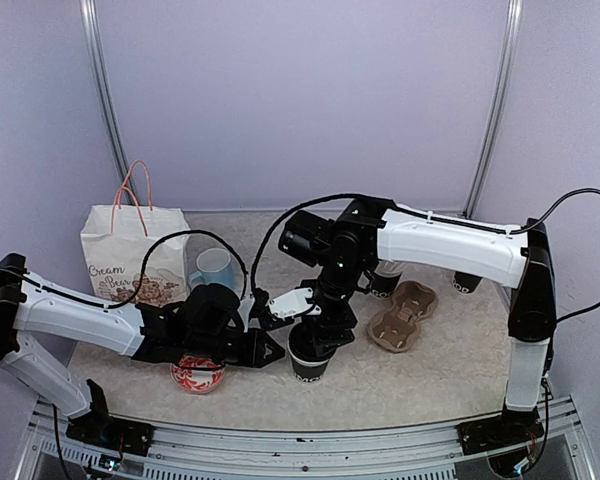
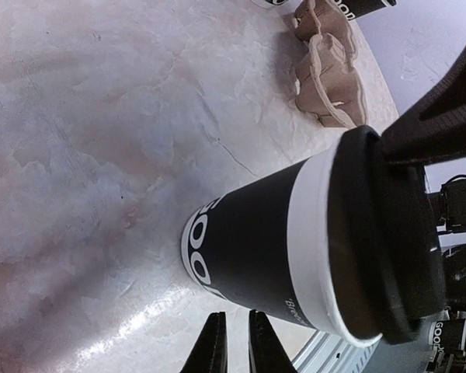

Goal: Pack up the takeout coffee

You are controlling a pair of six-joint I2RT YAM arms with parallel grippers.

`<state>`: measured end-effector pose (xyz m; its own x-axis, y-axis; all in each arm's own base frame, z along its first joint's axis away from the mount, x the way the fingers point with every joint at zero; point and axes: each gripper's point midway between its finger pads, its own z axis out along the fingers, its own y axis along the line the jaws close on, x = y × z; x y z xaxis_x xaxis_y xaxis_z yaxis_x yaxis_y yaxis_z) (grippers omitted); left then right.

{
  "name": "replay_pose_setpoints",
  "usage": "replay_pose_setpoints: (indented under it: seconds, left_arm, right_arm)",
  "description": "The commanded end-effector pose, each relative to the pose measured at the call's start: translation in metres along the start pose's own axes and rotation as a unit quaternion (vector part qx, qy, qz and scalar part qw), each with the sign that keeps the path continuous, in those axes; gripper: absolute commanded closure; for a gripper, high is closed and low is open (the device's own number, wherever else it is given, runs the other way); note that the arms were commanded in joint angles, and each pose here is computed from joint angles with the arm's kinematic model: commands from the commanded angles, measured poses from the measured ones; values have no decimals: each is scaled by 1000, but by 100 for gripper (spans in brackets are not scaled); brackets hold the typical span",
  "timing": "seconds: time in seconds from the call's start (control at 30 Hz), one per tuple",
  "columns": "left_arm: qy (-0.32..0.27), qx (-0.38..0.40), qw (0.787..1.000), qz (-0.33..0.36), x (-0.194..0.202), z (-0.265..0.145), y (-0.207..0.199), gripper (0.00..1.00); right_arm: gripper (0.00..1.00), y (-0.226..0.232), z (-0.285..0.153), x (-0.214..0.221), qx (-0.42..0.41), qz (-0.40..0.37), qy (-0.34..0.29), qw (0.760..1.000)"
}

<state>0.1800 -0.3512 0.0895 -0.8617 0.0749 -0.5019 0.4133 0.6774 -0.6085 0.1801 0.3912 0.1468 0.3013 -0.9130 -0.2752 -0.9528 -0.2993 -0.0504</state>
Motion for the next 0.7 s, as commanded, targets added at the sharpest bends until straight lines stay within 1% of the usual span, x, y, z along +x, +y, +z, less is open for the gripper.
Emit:
replay_pose_setpoints:
  seconds: [0.0,0.1,0.2,0.3,0.5,0.57,0.67]
  left_arm:
    - [-10,9,1000,13,-5,-2,-8,88]
    - [-19,3,1000,14,-10,-7,-7,87]
    - [-29,-8,999,23,-18,-14,-10,85]
    - [-35,-35,998,44,-29,-25,-11,80]
    - [-93,-95,986,100,-69,-62,-17,74]
    - [-103,-101,982,123,-77,-71,-22,71]
    - [-109,-102,977,151,-86,-83,-34,70]
  right_arm:
    - [14,3,5,-8,-4,-13,1,1000]
    - [12,3,-1,-10,2,-15,-5,1000]
    - [11,2,-9,-12,9,-16,-12,1000]
    - [9,1,-20,-15,24,-17,-23,999]
    - [5,-3,-47,-15,64,-17,-36,997]
    - [1,-2,-55,-13,72,-16,-41,996]
    - [1,-3,-64,-7,85,-7,-48,995]
